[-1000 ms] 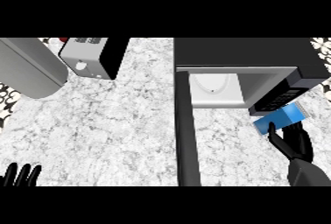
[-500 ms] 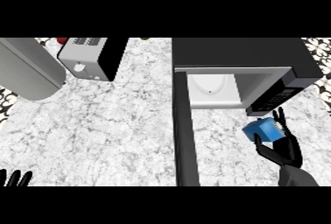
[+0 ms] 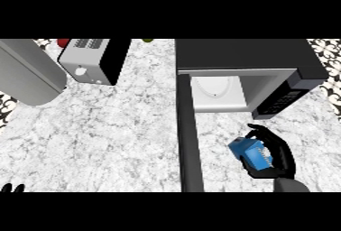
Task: Pick up the milk, place it into the microwave and close the microwave
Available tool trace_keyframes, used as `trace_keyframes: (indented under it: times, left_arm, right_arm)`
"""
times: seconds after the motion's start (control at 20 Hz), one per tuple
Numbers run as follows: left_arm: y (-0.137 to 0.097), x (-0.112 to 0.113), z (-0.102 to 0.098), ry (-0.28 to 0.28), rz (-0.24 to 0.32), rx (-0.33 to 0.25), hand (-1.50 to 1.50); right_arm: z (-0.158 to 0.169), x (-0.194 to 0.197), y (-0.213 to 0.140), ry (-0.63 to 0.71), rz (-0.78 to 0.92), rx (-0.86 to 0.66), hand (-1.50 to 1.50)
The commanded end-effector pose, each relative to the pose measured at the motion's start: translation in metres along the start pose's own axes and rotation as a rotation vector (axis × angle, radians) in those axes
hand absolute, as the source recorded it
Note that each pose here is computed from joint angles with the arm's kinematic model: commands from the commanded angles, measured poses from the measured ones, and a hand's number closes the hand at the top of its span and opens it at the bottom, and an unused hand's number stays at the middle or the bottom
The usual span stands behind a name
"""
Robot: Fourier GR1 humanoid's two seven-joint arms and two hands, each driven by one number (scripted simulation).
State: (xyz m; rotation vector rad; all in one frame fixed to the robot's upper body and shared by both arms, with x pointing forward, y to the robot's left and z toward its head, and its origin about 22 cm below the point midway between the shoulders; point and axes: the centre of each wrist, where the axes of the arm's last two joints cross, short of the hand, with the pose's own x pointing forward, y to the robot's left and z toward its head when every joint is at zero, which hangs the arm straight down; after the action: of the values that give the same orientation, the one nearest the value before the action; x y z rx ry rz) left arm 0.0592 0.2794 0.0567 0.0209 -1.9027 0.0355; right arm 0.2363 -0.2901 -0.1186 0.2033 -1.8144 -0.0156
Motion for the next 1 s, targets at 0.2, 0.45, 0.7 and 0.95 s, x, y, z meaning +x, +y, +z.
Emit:
trace_keyframes:
  times: [0.2, 0.45, 0.7, 0.95]
  left_arm:
    - [0.007, 0.009, 0.010, 0.000, 0.002, -0.005, -1.50]
    - [0.012, -0.010, 0.004, -0.013, 0.011, 0.017, -1.50]
    - [0.017, -0.006, 0.008, 0.000, 0.022, 0.026, -1.50]
    - [0.049, -0.006, 0.018, -0.007, 0.004, 0.022, -1.50]
  right_arm:
    - [0.014, 0.060, 0.052, -0.029, -0.075, -0.009, 1.50]
    - [0.021, 0.100, 0.086, -0.007, -0.064, -0.048, 1.50]
    - [-0.009, 0.124, 0.132, -0.055, -0.034, -0.043, 1.50]
    - [-0.053, 0.123, 0.132, -0.081, 0.081, -0.118, 1.50]
